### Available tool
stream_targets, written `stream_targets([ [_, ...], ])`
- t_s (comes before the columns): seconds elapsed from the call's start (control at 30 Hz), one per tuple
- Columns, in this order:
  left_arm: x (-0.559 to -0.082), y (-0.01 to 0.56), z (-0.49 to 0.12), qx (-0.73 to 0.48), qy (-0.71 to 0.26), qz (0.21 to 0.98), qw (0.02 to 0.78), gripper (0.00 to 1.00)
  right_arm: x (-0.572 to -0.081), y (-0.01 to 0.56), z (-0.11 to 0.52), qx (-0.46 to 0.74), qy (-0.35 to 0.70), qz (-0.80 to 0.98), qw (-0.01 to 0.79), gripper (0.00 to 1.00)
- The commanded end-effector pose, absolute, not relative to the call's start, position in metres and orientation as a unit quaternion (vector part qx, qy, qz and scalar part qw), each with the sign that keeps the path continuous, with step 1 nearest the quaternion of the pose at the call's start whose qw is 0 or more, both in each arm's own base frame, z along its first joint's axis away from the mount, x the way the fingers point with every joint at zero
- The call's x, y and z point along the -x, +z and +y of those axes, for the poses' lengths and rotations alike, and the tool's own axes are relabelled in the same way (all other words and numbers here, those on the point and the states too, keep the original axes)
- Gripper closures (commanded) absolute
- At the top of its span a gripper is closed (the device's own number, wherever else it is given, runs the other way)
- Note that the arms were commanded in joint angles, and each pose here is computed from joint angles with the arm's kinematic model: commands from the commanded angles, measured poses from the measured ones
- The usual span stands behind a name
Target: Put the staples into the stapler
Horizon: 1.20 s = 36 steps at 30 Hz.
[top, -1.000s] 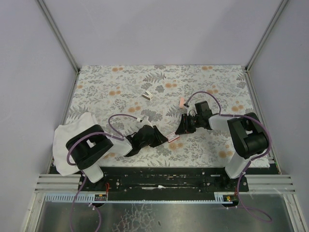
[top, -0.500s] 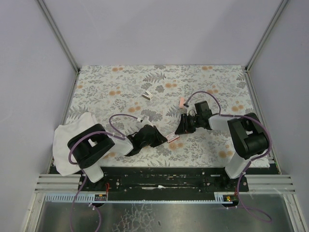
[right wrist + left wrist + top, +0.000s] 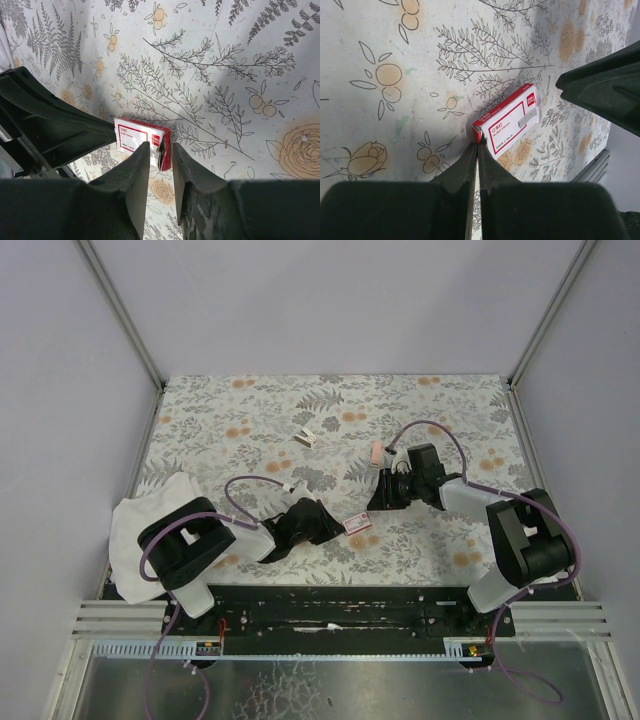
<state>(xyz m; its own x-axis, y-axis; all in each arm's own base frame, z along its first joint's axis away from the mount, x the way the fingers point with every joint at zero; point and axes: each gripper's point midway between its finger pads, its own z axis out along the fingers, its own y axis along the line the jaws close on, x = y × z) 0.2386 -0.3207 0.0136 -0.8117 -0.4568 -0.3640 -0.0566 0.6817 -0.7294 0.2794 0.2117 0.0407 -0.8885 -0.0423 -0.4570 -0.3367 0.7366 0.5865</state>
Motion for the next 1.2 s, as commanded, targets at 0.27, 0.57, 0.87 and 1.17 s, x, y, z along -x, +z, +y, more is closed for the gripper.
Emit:
stream_targets([
  [0.27, -0.242, 0.006, -0.309, 0.149, -0.336, 0.888, 0.278, 1.0, -0.269, 0.036, 0.224, 0.133, 0.362, 0.905, 0.181, 0.72],
  [0.57, -0.243, 0.006, -0.309, 0.149, -0.335, 0.888, 0.278, 1.0, -0.264, 0.03, 0.227, 0.146, 0.346, 0.91, 0.174, 0.73],
  [0.87, -0.244, 0.008, -0.309, 0.147, -0.333, 0.888, 0.281, 1.0, -0.266, 0.026, 0.223, 0.152, 0.318, 0.918, 0.179, 0.98],
  [1.17, -0.245, 0.01, -0.302, 0.144, -0.317, 0.891, 0.292, 1.0, -0.276, 0.022, 0.207, 0.132, 0.265, 0.934, 0.2, 1.0],
])
